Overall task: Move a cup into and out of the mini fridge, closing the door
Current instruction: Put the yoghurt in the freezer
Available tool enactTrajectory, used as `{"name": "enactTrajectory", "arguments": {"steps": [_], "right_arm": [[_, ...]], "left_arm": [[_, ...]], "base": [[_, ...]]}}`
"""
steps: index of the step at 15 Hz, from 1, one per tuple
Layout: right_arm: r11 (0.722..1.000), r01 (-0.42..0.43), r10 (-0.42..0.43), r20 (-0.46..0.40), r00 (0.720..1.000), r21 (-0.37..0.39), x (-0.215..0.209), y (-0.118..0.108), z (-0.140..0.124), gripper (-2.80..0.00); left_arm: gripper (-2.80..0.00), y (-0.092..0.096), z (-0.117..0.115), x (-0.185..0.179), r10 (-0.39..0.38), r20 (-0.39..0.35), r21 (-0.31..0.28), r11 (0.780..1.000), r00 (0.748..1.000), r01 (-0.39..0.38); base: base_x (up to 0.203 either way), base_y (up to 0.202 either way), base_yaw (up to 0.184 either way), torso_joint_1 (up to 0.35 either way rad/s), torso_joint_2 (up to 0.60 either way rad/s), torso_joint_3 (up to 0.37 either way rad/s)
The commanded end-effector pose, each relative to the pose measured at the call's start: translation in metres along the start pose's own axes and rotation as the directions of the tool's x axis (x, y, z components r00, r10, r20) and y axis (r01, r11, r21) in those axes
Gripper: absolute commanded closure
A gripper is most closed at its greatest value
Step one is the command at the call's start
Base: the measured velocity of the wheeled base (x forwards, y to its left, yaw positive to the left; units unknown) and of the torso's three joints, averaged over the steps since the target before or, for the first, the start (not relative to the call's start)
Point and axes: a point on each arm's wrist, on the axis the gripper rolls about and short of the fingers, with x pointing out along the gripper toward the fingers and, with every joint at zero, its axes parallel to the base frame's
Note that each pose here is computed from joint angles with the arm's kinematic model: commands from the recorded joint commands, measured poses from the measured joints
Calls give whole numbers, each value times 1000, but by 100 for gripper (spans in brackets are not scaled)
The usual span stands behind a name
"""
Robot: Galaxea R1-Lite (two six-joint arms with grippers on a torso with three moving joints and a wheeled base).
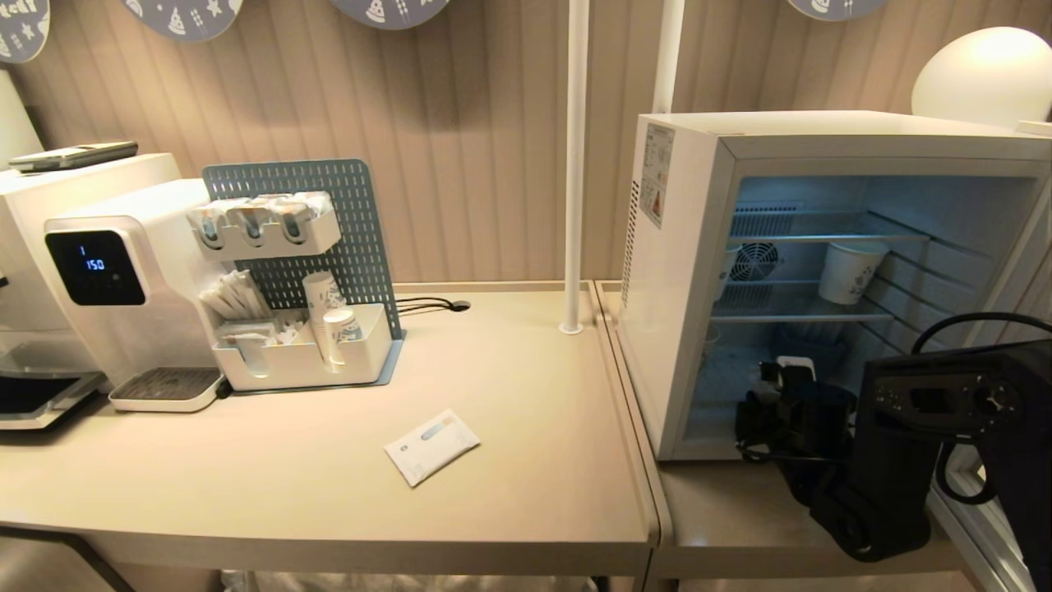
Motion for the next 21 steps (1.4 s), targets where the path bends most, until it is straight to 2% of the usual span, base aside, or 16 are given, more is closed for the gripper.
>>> {"name": "enactTrajectory", "arguments": {"steps": [1,11,15,16,21], "right_arm": [[1000,4,-4,-12,1000,-5,4,2,-8,0],[1000,4,-4,-17,1000,-10,3,1,-9,0],[999,13,-14,-26,1000,-35,3,1,-12,0],[999,30,-31,-20,999,-38,3,1,-11,-280],[999,28,-29,-25,999,-34,-3,-1,-8,-280]], "left_arm": [[0,0,0,0,0,0,0,1000,1000,0],[0,0,0,0,-1,0,0,1000,1000,1],[0,0,0,0,0,0,0,1000,1000,0],[0,0,0,0,-1,0,0,1000,1000,1],[0,0,0,0,0,0,0,1000,1000,0]], "base": [[0,0,0,0,0,0],[0,0,0,0,0,0],[0,0,0,0,0,0],[0,0,0,0,0,0],[0,0,0,0,0,0]]}}
